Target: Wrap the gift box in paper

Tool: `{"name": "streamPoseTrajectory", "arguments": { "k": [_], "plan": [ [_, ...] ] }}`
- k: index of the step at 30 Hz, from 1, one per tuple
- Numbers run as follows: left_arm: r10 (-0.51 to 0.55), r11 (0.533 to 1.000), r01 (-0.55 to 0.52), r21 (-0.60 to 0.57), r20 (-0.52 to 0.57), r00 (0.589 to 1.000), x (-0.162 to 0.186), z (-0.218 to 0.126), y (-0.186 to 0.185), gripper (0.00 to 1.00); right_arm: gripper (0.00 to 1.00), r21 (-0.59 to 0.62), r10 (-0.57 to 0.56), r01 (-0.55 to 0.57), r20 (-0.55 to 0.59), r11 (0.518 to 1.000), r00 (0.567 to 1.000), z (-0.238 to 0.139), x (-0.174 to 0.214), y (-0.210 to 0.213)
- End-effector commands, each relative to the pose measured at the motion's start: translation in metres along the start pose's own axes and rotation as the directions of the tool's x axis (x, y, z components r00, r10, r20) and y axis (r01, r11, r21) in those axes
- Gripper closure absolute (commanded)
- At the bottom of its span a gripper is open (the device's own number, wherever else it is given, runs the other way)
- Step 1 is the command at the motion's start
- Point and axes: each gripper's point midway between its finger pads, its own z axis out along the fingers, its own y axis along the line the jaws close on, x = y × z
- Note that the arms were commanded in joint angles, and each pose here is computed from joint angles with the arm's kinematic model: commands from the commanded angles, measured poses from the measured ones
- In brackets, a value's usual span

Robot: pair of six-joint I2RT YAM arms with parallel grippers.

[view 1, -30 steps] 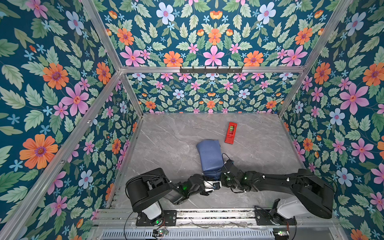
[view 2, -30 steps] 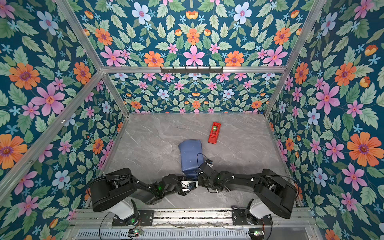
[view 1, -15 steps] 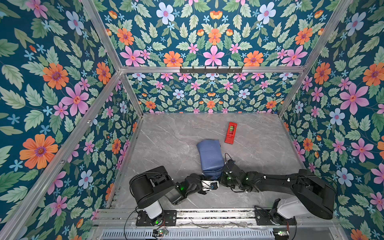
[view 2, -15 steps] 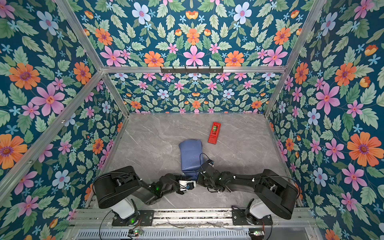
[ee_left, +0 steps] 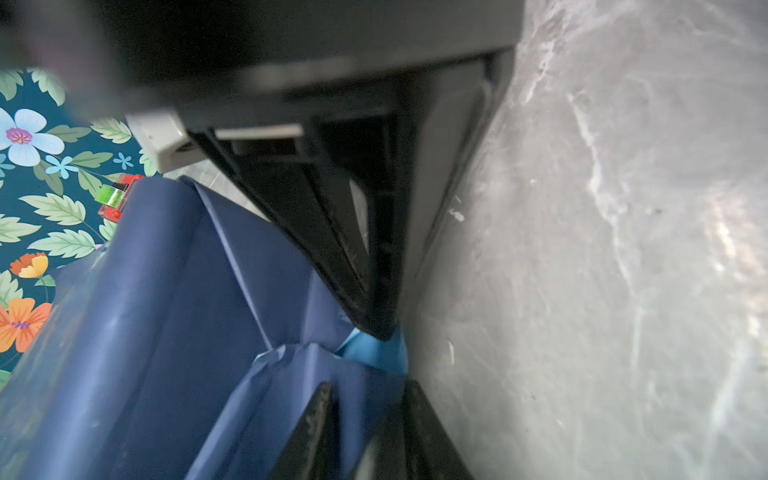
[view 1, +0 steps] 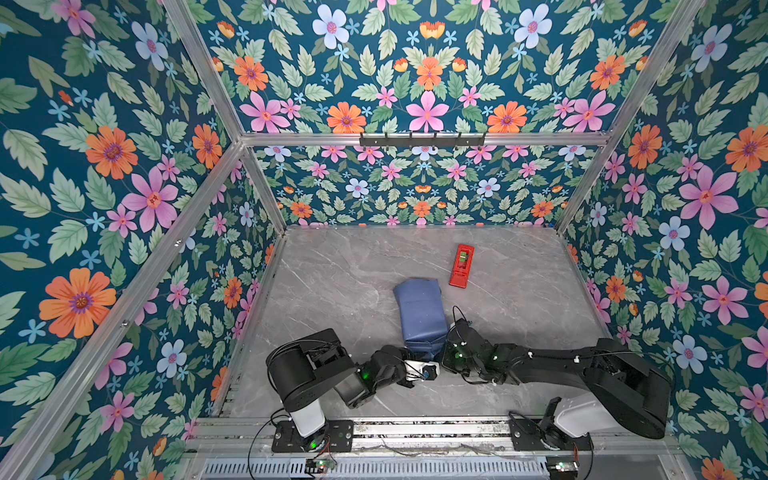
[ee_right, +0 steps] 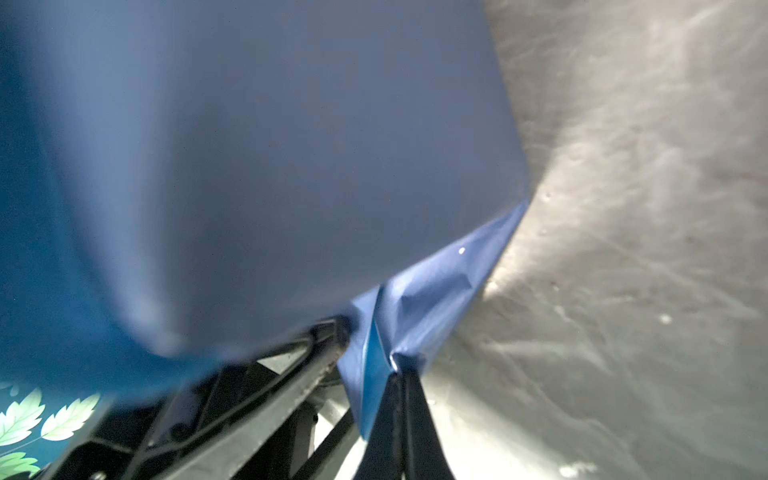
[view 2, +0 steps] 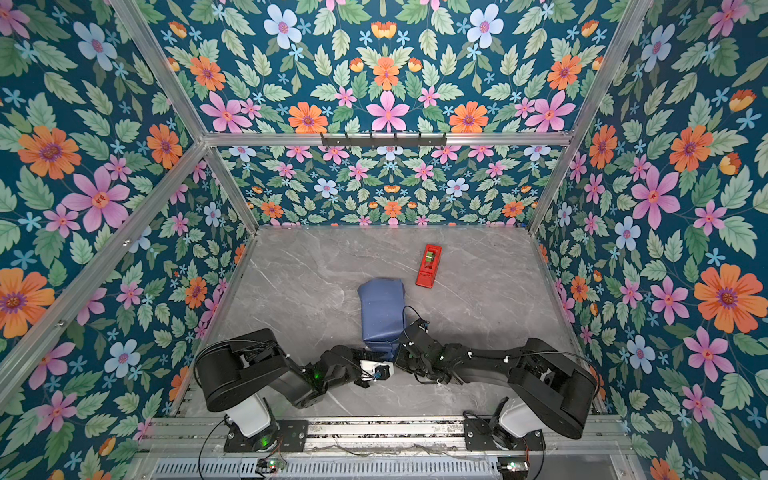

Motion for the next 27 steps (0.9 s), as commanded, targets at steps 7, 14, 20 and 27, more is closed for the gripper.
{"name": "streamPoseTrajectory", "arguments": {
  "k": [7, 14, 20, 27],
  "plan": [
    [0.008, 1.0, -0.008, -0.03, -0.006, 1.0, 0.0, 0.005, 0.007, 0.82, 1.0, -0.05, 0.006, -0.006, 0.004, 0.999, 1.0, -0.002, -0.002, 0.013],
    [-0.001, 0.999, 0.001, -0.051, 0.004, 1.0, -0.003, 0.003, 0.011, 0.89, 1.0, -0.047, 0.006, -0.006, 0.006, 0.999, 1.0, -0.003, -0.004, 0.012],
    [-0.009, 0.998, 0.01, -0.061, 0.007, 1.0, -0.004, 0.001, 0.013, 0.97, 1.0, -0.038, 0.004, -0.004, 0.013, 0.999, 1.0, -0.006, -0.007, 0.009],
    [-0.041, 0.997, 0.041, -0.064, 0.011, 0.999, -0.005, 0.001, 0.015, 1.0, 0.84, -0.008, -0.035, 0.035, 0.033, 0.999, 0.999, -0.02, -0.013, 0.004]
  ]
}}
